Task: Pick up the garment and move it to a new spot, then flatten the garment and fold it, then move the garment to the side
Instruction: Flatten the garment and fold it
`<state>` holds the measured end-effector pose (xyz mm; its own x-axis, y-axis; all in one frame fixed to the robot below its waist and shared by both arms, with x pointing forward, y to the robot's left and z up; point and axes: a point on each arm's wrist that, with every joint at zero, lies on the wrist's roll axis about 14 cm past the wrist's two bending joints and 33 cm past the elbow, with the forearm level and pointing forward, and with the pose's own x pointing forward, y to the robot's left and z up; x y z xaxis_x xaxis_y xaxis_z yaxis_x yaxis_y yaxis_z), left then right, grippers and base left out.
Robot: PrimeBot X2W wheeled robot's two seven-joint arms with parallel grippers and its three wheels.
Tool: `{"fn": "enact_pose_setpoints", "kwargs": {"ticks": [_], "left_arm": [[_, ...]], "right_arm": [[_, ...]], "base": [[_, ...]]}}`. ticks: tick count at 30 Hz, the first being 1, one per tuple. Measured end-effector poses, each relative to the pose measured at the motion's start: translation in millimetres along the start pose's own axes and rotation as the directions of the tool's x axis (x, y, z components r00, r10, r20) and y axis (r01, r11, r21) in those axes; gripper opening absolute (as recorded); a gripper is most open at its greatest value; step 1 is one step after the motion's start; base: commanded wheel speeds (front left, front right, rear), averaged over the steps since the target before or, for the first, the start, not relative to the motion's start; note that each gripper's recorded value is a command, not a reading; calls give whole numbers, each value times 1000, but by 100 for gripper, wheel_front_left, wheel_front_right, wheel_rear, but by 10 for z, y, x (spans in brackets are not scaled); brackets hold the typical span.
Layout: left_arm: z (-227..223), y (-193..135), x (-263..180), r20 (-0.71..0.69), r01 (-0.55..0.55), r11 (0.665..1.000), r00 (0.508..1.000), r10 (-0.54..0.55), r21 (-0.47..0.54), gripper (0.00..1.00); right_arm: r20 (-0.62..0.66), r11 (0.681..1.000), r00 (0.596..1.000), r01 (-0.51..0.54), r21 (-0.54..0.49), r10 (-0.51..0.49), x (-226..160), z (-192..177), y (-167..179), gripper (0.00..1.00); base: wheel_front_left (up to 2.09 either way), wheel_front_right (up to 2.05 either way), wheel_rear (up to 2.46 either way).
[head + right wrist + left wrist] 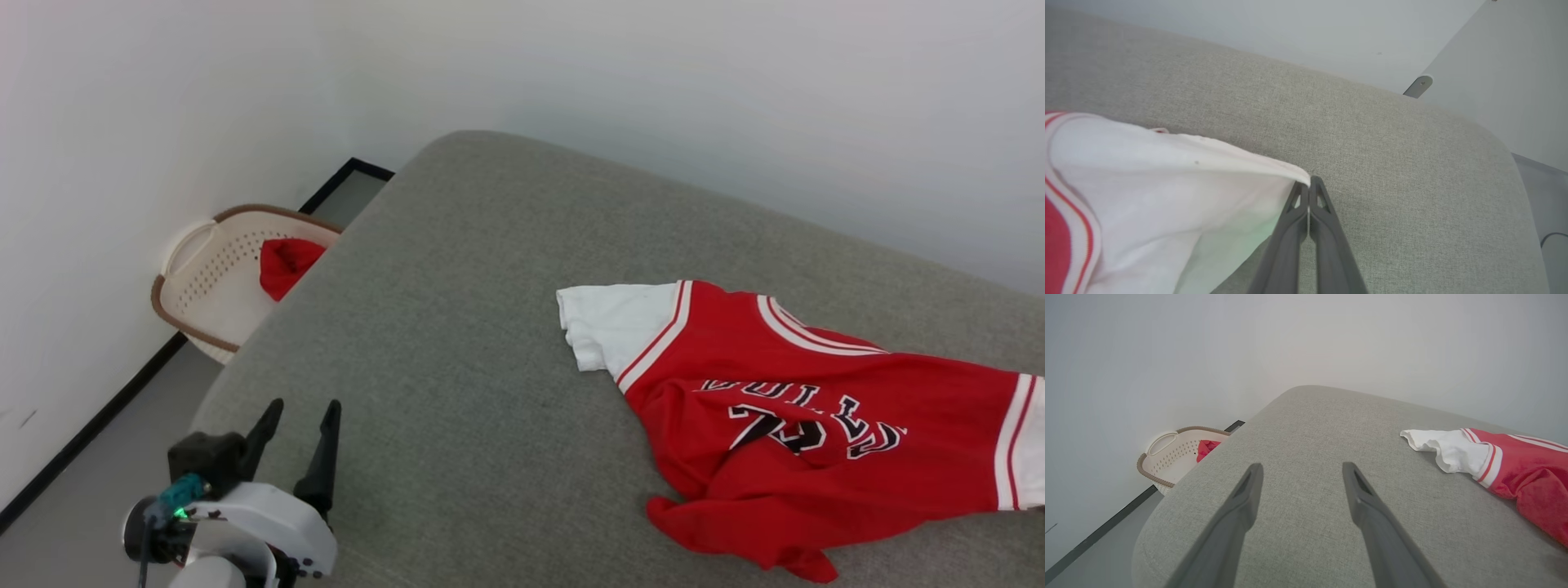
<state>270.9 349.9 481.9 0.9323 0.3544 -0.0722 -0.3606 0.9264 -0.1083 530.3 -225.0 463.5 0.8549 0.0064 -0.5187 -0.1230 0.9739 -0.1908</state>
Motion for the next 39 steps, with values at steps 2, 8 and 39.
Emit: {"fn": "enact_pose_setpoints", "kwargs": {"ticks": [2,8,39], "left_arm": [[-2,9,12,-4,-2,1000,1000,2,4,100],[-25,-38,56,-16,18,1000,1000,-18,11,100],[296,-909,607,2,304,951,953,-304,57,100]], "right_arm": [[-19,1000,1000,8,16,-8,32,-61,-23,0],[-32,999,999,21,37,-20,80,-165,-36,34],[396,988,918,-58,142,-3,-616,384,34,100]], "base": [[0,0,0],[0,0,0],[0,0,0]]}}
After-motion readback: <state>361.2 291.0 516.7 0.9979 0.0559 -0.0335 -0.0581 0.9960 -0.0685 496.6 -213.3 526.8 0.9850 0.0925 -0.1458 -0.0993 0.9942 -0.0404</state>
